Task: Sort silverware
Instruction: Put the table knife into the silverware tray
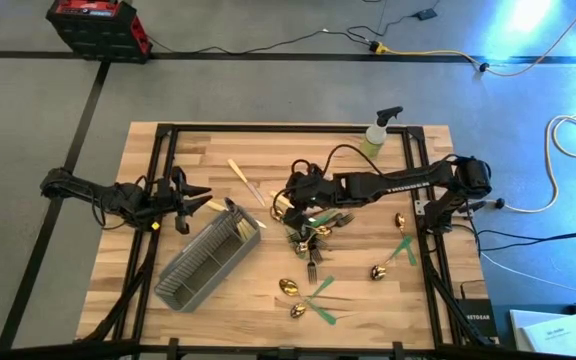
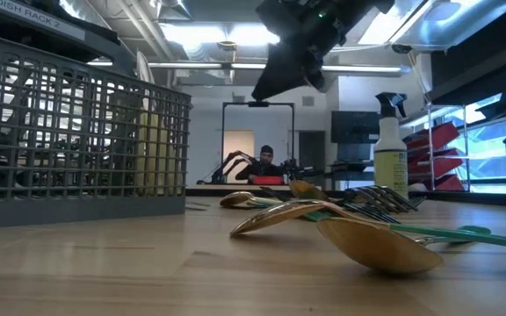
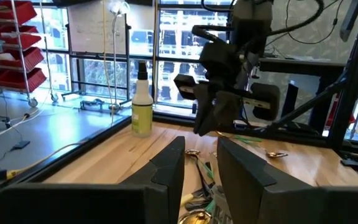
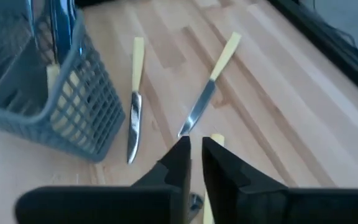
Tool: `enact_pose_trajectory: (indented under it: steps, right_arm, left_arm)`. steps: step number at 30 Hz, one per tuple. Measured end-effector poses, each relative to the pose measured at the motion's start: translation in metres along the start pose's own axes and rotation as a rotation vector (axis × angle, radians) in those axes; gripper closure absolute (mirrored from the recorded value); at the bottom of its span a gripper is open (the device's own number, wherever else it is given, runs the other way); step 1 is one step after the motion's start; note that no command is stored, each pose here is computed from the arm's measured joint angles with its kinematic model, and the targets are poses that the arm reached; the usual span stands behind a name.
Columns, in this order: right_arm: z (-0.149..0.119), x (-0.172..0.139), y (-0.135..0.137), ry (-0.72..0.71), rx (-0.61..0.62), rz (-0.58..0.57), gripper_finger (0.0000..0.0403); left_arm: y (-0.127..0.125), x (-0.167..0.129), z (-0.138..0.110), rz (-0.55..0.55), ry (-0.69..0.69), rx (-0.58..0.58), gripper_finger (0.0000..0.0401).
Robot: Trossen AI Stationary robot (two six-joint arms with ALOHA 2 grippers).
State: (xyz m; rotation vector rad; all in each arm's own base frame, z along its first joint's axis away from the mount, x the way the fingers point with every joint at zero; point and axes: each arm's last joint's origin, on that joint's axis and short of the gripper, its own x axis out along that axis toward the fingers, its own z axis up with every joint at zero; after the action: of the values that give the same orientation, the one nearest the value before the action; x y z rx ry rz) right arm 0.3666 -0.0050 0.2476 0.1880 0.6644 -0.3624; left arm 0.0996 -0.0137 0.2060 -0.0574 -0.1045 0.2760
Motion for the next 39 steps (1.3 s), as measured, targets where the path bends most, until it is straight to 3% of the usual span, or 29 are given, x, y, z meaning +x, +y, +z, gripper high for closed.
enact_pose_trajectory:
  steps: [6,13,24,33,39]
  right_arm:
    - [0.002,0.014,-0.013,-0.004,0.007,-0.034,0.0286]
    - [-0.029,0.062,-0.015,0.128,-0.019,-0.075,0.022]
    - [-0.053,0.111,-0.035,0.189,0.034,-0.05,0.0217]
    - [-0.067,0.129,-0.042,0.228,0.032,-0.058,0.0217]
    - [-0.068,0.129,-0.041,0.233,0.032,-0.052,0.0257]
  left_arm:
    - [0.0,0.0,-0.002,0.0,0.017,-0.002,0.0322]
    - [0.0,0.0,-0.002,0.0,0.023,0.0,0.0322]
    - [0.0,0.0,-0.003,0.001,0.024,-0.001,0.0322]
    - [0.0,0.0,-0.003,0.001,0.024,0.0,0.0322]
    - [0.0,0.0,-0.003,0.002,0.028,0.002,0.0322]
